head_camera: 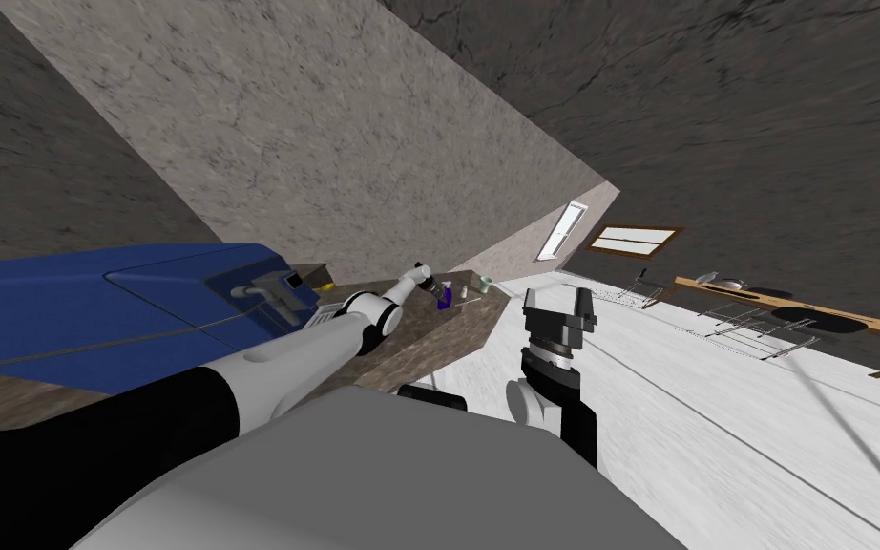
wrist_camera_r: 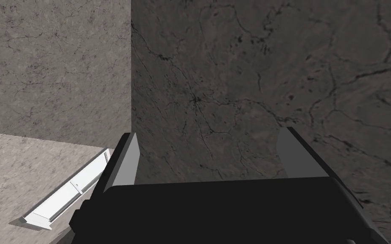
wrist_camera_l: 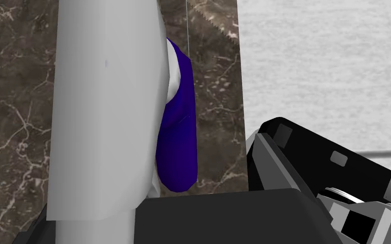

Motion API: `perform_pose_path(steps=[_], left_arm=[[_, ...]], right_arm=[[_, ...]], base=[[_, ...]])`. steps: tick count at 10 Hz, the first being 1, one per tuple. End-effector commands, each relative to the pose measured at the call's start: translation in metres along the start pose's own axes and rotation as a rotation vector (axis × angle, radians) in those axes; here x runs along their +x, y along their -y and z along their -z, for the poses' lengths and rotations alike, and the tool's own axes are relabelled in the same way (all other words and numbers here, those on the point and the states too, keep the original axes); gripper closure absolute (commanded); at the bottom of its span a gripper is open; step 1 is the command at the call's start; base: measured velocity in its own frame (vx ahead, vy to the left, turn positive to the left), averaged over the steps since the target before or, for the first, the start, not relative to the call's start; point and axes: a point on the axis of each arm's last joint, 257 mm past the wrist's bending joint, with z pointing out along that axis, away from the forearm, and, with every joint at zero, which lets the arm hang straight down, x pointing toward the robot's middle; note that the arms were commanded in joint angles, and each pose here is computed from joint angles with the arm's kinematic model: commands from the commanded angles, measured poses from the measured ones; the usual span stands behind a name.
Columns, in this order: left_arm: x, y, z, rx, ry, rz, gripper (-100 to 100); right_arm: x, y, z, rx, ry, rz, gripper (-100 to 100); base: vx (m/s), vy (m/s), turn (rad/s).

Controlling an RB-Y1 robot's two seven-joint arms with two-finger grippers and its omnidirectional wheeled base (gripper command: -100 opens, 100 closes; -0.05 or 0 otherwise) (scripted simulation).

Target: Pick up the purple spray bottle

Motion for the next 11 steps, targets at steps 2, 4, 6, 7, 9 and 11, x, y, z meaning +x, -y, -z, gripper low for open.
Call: perform_pose_path(steps=[2, 4, 6, 7, 9, 11], left_arm=[[0.005, -0.010, 0.001, -0.037, 0.007, 0.006, -100], [0.005, -0.010, 0.001, -0.033, 0.007, 0.006, 0], [-0.008, -0.004, 0.009, -0.047, 0.003, -0.015, -100], [-0.016, -0.002, 0.013, -0.053, 0.004, -0.027, -100], [-0.030, 0.000, 0.021, -0.069, 0.006, -0.054, -100], [-0.035, 0.000, 0.024, -0.083, -0.002, -0.065, -100]], right_arm=[[0.000, 0.000, 0.000, 0.000, 0.000, 0.000, 0], [0.000, 0.000, 0.000, 0.000, 0.000, 0.000, 0], [0.000, 0.000, 0.000, 0.000, 0.000, 0.000, 0], [0.000, 0.000, 0.000, 0.000, 0.000, 0.000, 0], [0.000, 0.000, 0.000, 0.000, 0.000, 0.000, 0], [0.000, 0.000, 0.000, 0.000, 0.000, 0.000, 0]], base=[[0.041, 0.020, -0.032], [0.006, 0.003, -0.002], [0.027, -0.099, 0.151], [0.051, -0.164, 0.183], [0.072, -0.193, 0.161], [0.029, -0.174, 0.110]])
